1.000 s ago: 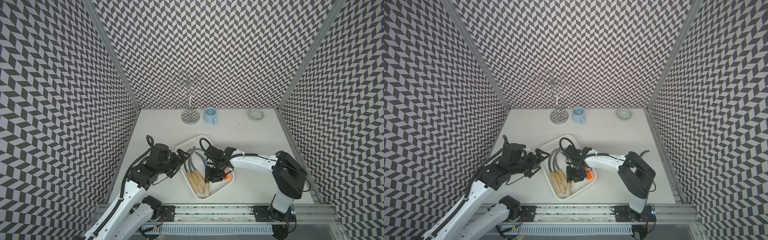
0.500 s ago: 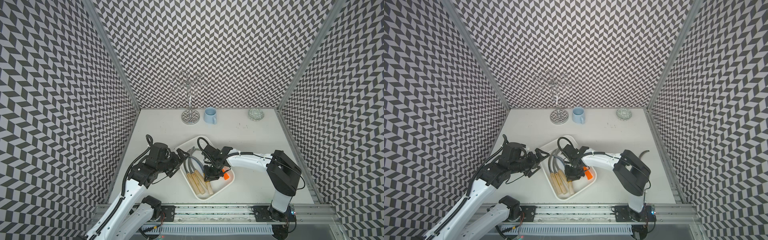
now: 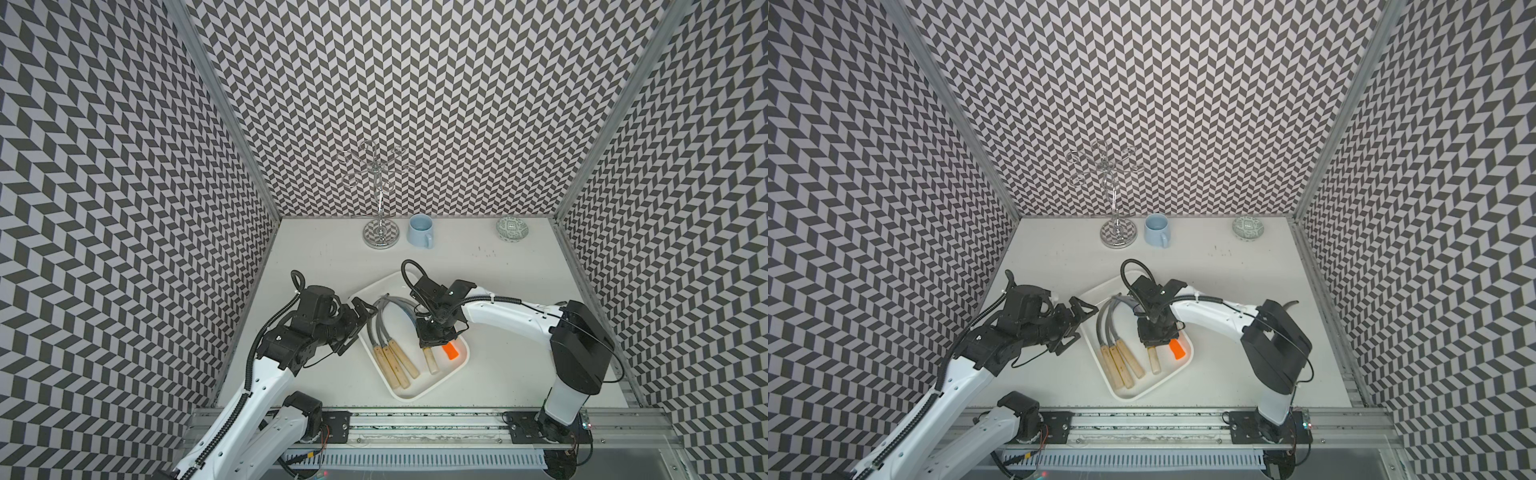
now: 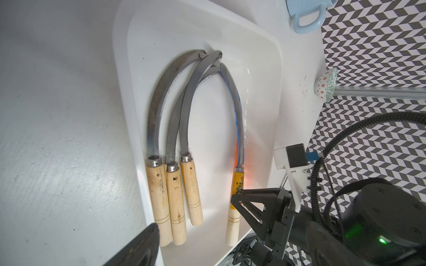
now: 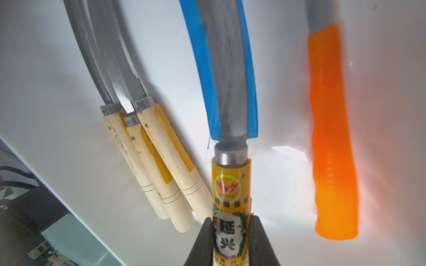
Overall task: Put small sickles into storage boxes
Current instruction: Place the sickle in the storage box.
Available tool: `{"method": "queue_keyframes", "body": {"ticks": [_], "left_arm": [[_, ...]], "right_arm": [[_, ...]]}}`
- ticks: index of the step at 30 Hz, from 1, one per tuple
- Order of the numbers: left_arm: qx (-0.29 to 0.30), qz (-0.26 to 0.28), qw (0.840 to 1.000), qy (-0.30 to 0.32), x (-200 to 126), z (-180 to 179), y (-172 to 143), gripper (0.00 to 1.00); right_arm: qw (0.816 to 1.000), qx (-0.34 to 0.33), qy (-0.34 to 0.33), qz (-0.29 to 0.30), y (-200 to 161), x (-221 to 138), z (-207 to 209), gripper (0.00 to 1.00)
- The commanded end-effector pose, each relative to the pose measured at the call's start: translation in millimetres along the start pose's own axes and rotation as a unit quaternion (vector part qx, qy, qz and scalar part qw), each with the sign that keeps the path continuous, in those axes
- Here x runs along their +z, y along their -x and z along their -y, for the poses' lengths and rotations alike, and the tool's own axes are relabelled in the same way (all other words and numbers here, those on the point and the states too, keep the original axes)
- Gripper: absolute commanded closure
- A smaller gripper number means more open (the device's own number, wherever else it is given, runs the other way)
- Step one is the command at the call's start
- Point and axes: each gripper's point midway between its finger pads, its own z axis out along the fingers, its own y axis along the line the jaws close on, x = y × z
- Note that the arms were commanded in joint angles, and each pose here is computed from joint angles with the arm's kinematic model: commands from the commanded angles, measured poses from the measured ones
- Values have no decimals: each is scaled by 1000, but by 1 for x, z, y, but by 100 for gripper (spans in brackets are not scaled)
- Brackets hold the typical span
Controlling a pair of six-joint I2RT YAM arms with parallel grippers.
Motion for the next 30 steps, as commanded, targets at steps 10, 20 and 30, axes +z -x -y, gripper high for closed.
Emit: {"method": "queue_keyframes", "body": {"ticks": [10, 20, 30], "left_arm": [[-8, 13, 1000, -8, -1, 4, 9, 0], [-16, 17, 1000, -20, 2, 18, 19, 0], [-21, -9, 999, -39, 10, 21, 14, 1]], "right_arm": [[985, -102, -101, 94, 35, -27, 26, 81], [977, -159, -106, 98, 45, -18, 22, 81], [977, -169, -100, 81, 45, 4, 22, 82]]}}
